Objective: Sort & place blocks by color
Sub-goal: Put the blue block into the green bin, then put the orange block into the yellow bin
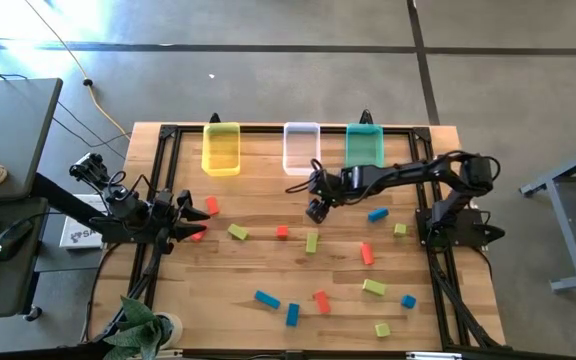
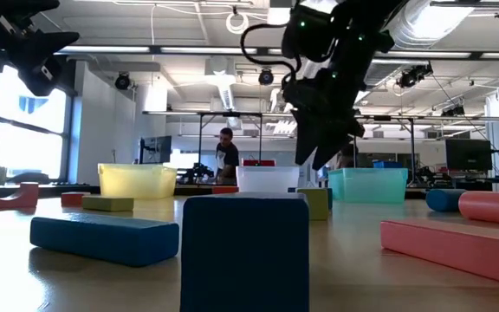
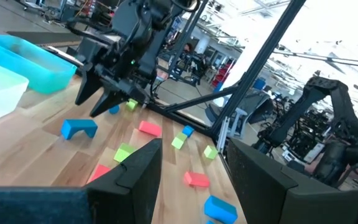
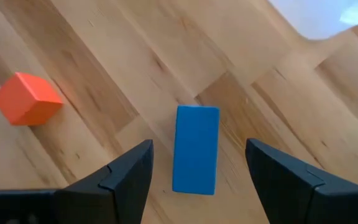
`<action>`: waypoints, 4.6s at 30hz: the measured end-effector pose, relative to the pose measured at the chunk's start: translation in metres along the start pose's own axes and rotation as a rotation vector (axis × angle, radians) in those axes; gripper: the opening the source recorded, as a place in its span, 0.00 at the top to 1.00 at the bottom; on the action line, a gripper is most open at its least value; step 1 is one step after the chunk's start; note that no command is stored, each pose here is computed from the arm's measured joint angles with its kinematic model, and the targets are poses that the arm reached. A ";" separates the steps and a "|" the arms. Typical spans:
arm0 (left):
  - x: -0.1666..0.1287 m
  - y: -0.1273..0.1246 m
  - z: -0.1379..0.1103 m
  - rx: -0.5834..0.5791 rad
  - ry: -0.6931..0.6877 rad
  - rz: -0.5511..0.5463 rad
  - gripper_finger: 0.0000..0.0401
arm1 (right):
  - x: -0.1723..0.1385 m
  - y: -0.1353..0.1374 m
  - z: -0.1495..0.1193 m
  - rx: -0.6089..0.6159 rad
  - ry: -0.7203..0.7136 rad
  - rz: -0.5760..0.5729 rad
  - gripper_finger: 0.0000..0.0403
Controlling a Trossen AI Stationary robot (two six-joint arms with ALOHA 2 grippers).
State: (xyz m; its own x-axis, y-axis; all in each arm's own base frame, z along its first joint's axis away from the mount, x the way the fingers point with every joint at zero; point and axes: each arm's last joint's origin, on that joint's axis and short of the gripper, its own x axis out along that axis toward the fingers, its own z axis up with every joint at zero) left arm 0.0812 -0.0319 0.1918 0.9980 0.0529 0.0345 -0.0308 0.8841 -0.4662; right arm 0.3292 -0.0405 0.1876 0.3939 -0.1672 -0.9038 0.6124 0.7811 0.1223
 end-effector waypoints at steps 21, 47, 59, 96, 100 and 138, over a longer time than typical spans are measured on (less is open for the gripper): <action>0.000 0.000 0.000 0.002 0.003 0.002 0.57 | 0.041 0.000 -0.010 0.057 0.110 -0.055 0.42; -0.004 -0.003 0.019 -0.075 -0.087 0.089 0.57 | -0.012 -0.002 0.012 0.136 -0.051 -0.096 0.74; -0.015 -0.011 0.060 0.136 -0.046 0.238 0.57 | -0.053 -0.051 0.037 0.260 -0.203 -0.300 0.74; 0.056 0.016 0.053 0.019 0.383 0.715 0.57 | -0.037 -0.201 0.044 0.424 0.163 -0.285 0.74; 0.060 0.029 0.046 -0.093 0.491 0.773 0.57 | -0.032 -0.202 0.044 0.405 0.185 -0.266 0.72; 0.050 0.016 0.064 -0.582 0.814 1.119 0.57 | -0.033 -0.204 0.046 0.234 0.167 -0.366 0.46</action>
State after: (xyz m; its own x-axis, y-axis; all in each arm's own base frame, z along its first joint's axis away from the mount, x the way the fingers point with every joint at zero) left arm 0.1272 0.0146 0.2423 0.2369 0.1200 -0.9641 -0.9474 0.2483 -0.2019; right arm 0.2231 -0.2219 0.2114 0.0187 -0.2927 -0.9560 0.8360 0.5290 -0.1456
